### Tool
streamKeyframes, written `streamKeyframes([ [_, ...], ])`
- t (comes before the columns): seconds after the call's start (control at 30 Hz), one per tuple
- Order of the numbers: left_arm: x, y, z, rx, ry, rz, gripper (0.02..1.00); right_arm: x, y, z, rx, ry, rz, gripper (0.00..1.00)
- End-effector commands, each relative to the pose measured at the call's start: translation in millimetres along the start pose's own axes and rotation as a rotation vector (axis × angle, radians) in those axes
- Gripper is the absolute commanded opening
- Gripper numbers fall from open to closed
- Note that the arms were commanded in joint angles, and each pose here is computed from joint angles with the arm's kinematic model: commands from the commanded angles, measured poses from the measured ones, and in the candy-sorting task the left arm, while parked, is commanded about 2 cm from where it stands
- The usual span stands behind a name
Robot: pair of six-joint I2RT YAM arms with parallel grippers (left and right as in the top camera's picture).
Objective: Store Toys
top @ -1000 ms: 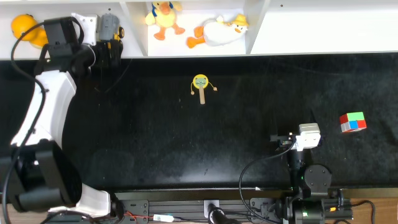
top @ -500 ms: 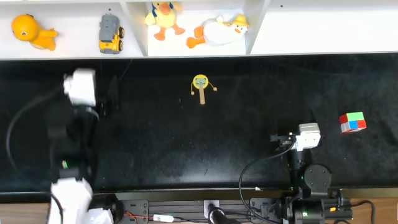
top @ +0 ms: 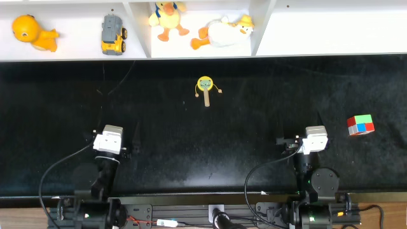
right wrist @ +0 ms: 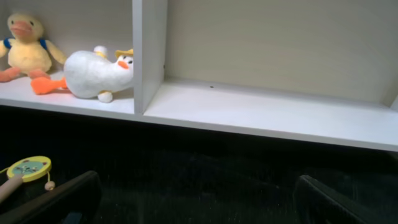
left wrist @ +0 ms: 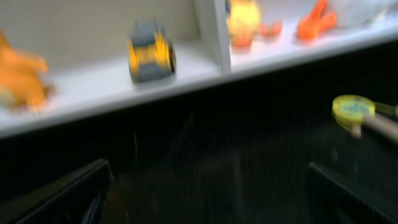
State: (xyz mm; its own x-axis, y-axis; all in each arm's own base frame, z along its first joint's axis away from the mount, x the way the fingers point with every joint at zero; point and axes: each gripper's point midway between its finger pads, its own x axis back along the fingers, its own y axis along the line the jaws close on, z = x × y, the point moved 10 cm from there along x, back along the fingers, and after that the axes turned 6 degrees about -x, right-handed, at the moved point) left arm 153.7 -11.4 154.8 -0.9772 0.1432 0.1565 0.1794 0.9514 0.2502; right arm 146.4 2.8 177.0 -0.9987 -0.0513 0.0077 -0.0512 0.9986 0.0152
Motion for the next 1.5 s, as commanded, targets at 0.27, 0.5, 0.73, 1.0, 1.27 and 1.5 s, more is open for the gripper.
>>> streamKeyframes([
  [0.27, 10.3, 10.1, -6.0, 0.221, -0.058, -0.188, 0.996, -0.4, 0.9, 3.5, -0.007, 0.001, -0.01, 0.996],
  [0.5, 10.3, 10.7, -4.4, 0.125, -0.041, -0.172, 0.996, -0.4, 0.9, 3.5, -0.007, 0.001, -0.01, 0.996],
  [0.73, 10.4, 11.1, -5.0, 0.156, -0.047, -0.171, 0.996, -0.4, 0.9, 3.5, -0.006, 0.001, -0.01, 0.996],
  [1.0, 10.4, 11.3, -5.0, 0.156, -0.047, -0.173, 0.996, -0.4, 0.9, 3.5, -0.007, 0.001, -0.01, 0.996],
  [1.27, 10.4, 11.3, -5.0, 0.156, -0.047, -0.173, 0.996, -0.4, 0.9, 3.5, -0.006, 0.001, -0.01, 0.996],
  [1.5, 10.4, 11.3, -4.9, 0.156, -0.047, -0.173, 0.996, -0.4, 0.3, 3.6, -0.002, 0.001, -0.002, 0.996],
])
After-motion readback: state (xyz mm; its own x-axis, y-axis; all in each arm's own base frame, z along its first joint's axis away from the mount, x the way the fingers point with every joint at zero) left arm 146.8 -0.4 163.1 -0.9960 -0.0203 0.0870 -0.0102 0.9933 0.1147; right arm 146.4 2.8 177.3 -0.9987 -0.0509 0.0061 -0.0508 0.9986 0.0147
